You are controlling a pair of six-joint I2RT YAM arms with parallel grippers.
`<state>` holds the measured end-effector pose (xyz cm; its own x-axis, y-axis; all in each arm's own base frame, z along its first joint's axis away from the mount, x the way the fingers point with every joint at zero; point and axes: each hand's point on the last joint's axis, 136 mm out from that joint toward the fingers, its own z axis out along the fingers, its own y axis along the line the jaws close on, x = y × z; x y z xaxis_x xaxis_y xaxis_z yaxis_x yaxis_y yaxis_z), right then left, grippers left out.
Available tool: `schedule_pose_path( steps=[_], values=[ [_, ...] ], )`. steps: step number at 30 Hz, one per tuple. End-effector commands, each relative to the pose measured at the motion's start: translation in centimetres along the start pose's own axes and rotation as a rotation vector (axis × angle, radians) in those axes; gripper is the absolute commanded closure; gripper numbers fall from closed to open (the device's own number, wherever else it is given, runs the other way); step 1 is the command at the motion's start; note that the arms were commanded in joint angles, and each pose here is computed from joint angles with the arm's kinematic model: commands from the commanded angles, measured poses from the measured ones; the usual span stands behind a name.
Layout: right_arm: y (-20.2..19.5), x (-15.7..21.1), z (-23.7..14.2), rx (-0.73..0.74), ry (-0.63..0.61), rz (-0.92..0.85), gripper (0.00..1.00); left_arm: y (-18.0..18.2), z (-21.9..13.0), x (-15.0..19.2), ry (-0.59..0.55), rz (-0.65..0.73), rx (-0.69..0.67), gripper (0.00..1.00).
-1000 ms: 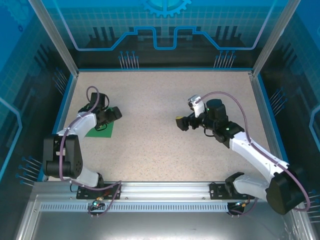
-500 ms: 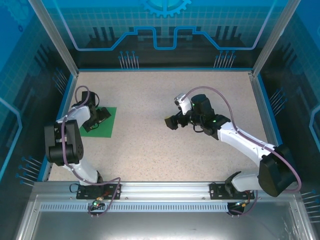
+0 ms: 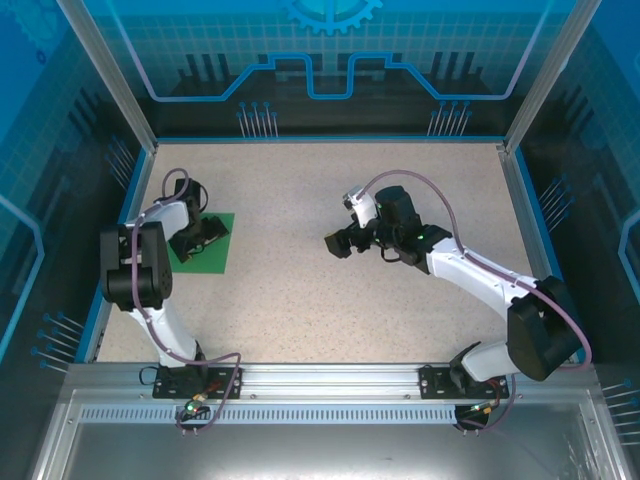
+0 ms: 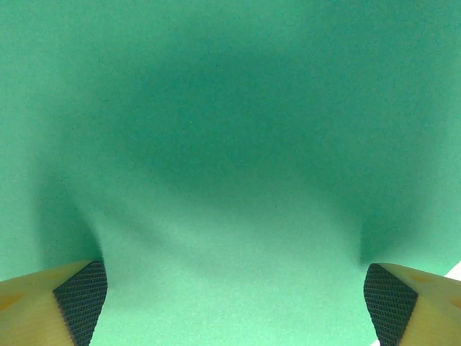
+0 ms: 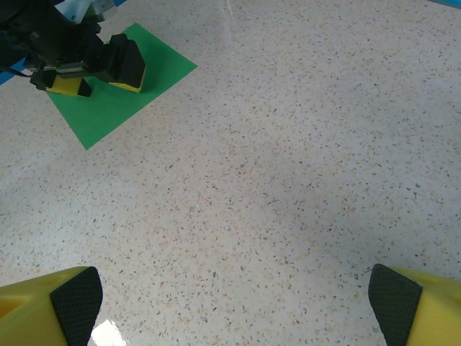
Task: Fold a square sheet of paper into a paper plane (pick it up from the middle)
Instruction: Move the square sheet of paper to the center of the table.
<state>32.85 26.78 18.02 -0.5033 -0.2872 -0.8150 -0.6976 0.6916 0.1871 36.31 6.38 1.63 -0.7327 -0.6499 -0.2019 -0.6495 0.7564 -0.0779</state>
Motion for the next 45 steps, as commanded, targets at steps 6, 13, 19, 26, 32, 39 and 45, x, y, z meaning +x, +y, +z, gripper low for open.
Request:
schedule_pose_path(
  steps=[6,13,19,26,32,39,45],
  values=[
    [-0.6,-1.9,0.1,-0.021,-0.052,0.028,0.01,-1.6,0.1,2.7,0.119,0.029,0.033,0.04],
    [-1.6,-2.6,-0.2,-0.030,-0.075,0.056,0.01,-3.5,0.0,4.8,0.150,0.031,0.061,0.04],
    [-2.3,-2.3,-0.6,-0.024,-0.088,0.083,0.01,-4.0,-1.6,6.7,0.155,0.093,-0.001,0.01],
    [-2.7,-2.0,-1.5,-0.018,-0.111,0.105,0.01,-6.2,-1.3,10.0,0.198,0.093,0.067,0.01],
    [-2.4,-1.9,-2.9,-0.012,-0.125,0.098,0.01,-8.2,-2.9,10.9,0.158,0.149,0.081,0.01],
    [-1.4,-0.7,-3.5,-0.047,-0.121,0.120,0.01,-3.3,-6.8,5.9,0.026,0.104,0.033,0.02],
    [-0.5,-0.6,-4.4,-0.052,-0.125,0.111,0.01,-1.0,-4.7,3.5,0.013,-0.007,0.021,0.02]
  ],
)
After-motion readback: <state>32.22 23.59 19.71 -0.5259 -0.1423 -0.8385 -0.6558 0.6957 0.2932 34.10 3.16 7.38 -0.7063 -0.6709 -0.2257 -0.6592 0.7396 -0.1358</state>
